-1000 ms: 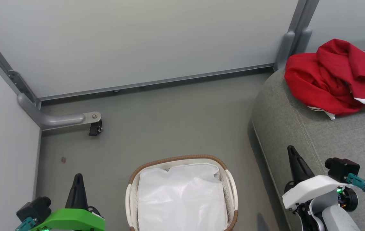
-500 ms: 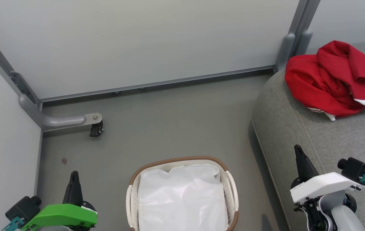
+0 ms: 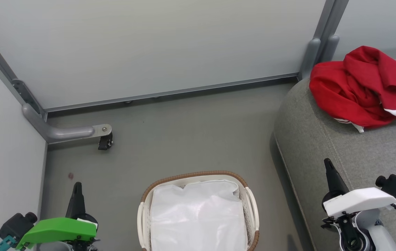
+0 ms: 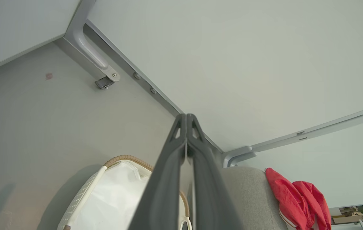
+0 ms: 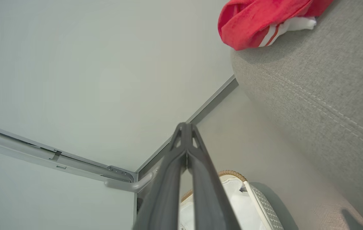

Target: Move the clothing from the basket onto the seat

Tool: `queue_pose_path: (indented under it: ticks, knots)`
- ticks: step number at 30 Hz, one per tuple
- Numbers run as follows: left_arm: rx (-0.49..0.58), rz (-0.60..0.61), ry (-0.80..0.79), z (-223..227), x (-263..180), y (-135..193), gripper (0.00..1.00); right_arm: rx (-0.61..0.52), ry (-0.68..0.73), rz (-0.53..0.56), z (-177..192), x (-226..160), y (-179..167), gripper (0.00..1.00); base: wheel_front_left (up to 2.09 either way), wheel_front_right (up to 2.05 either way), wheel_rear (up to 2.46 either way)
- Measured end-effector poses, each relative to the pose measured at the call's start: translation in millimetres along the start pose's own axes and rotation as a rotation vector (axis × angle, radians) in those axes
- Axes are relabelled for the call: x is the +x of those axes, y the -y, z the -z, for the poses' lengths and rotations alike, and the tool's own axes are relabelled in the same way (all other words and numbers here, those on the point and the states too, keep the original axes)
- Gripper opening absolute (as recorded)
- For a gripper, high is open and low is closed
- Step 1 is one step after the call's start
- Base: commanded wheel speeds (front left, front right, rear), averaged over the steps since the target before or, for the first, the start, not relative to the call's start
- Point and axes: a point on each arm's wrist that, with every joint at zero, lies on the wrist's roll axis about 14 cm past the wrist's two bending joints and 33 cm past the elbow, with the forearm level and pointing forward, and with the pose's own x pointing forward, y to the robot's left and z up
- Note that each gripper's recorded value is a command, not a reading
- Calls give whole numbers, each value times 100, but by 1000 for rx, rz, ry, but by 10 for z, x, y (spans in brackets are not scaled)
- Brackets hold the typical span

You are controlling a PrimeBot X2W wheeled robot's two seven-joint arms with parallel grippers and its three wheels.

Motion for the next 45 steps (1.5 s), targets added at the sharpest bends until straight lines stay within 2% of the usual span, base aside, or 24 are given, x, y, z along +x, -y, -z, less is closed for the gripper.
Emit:
queue_pose_path:
  ticks: [30, 34, 45]
  knots:
    - [-285, 45, 13, -167, 34, 127, 0, 326, 14, -13, -130, -18, -29, 0, 0, 0, 0]
    - [-349, 60, 16, -209, 32, 156, 0, 400, 18, -22, -165, -24, -43, 0, 0, 0, 0]
    - [-434, 87, 21, -274, 37, 212, 0, 492, 21, -35, -204, -39, -59, 0, 0, 0, 0]
